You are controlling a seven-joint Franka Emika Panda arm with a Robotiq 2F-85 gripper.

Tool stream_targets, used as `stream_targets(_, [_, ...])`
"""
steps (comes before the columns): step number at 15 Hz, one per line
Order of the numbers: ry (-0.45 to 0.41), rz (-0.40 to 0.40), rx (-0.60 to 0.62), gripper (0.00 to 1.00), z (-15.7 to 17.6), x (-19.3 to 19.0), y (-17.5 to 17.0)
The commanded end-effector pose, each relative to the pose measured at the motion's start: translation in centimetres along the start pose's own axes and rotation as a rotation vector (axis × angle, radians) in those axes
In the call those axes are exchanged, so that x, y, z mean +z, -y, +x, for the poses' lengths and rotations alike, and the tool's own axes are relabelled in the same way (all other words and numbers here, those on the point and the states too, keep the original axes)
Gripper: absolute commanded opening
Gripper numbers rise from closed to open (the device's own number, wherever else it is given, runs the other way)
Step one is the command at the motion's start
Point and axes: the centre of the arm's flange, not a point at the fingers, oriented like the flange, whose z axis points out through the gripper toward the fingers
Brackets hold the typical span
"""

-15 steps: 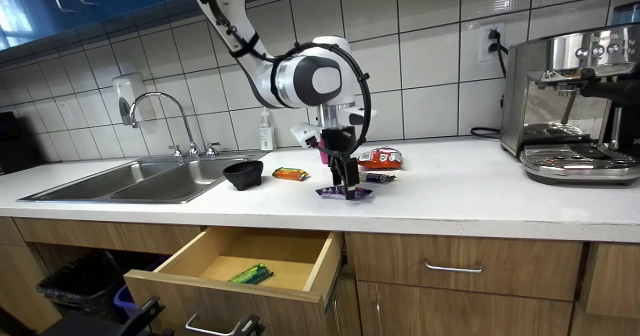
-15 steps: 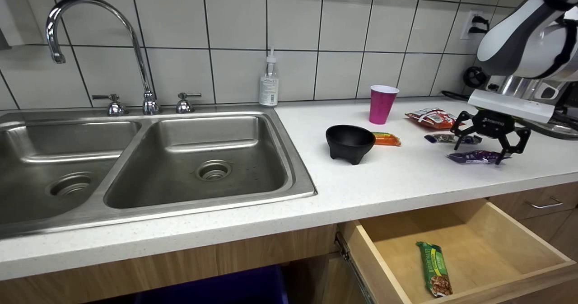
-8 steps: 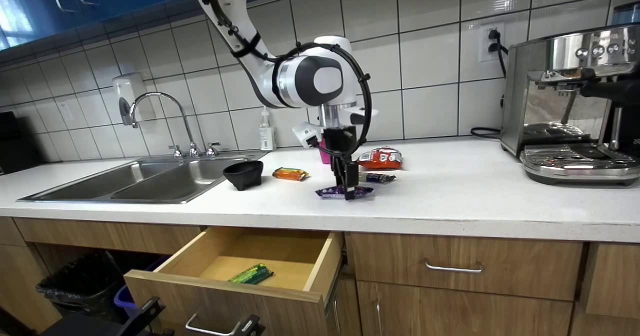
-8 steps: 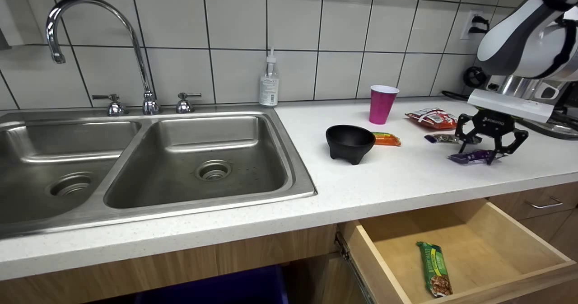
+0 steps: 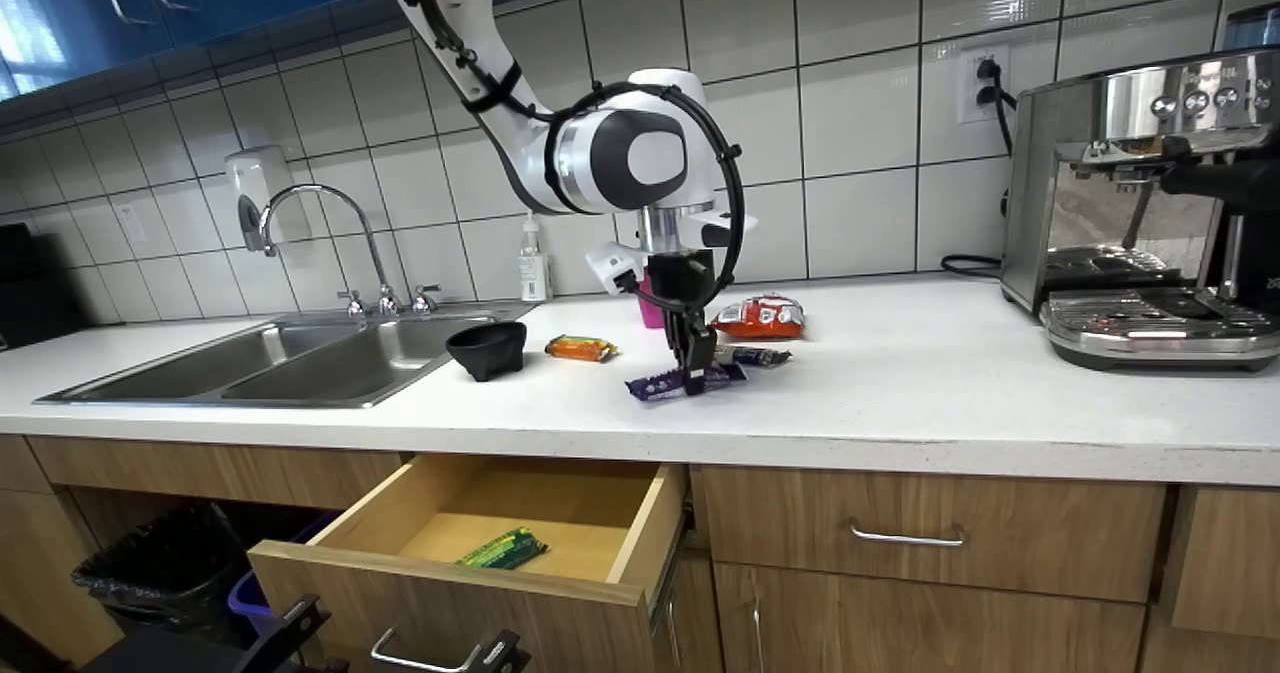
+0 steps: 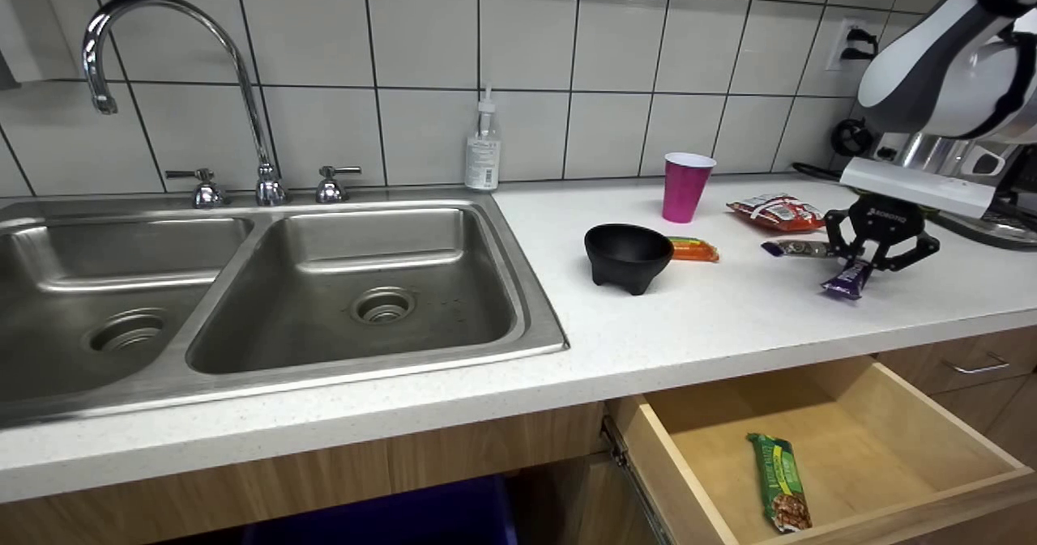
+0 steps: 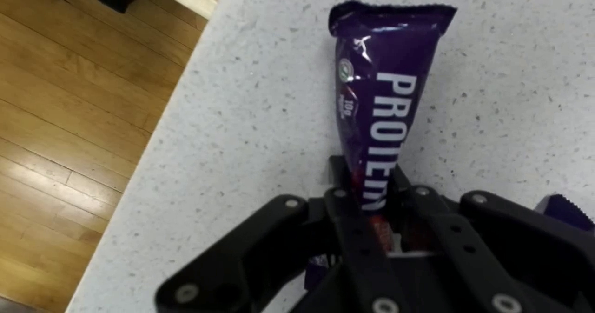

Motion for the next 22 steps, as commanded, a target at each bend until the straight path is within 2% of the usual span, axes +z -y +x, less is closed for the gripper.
stream_targets(1, [-0.005, 0.034, -0.001, 0.05, -0.8, -1.6, -0.4])
stream_targets(10, [-0.027, 0.068, -0.073, 0.05, -6.4, -3.6, -1.1])
stream_targets(22, [-0.018, 0.072, -0.15, 0.05, -17.8, -3.3, -4.6])
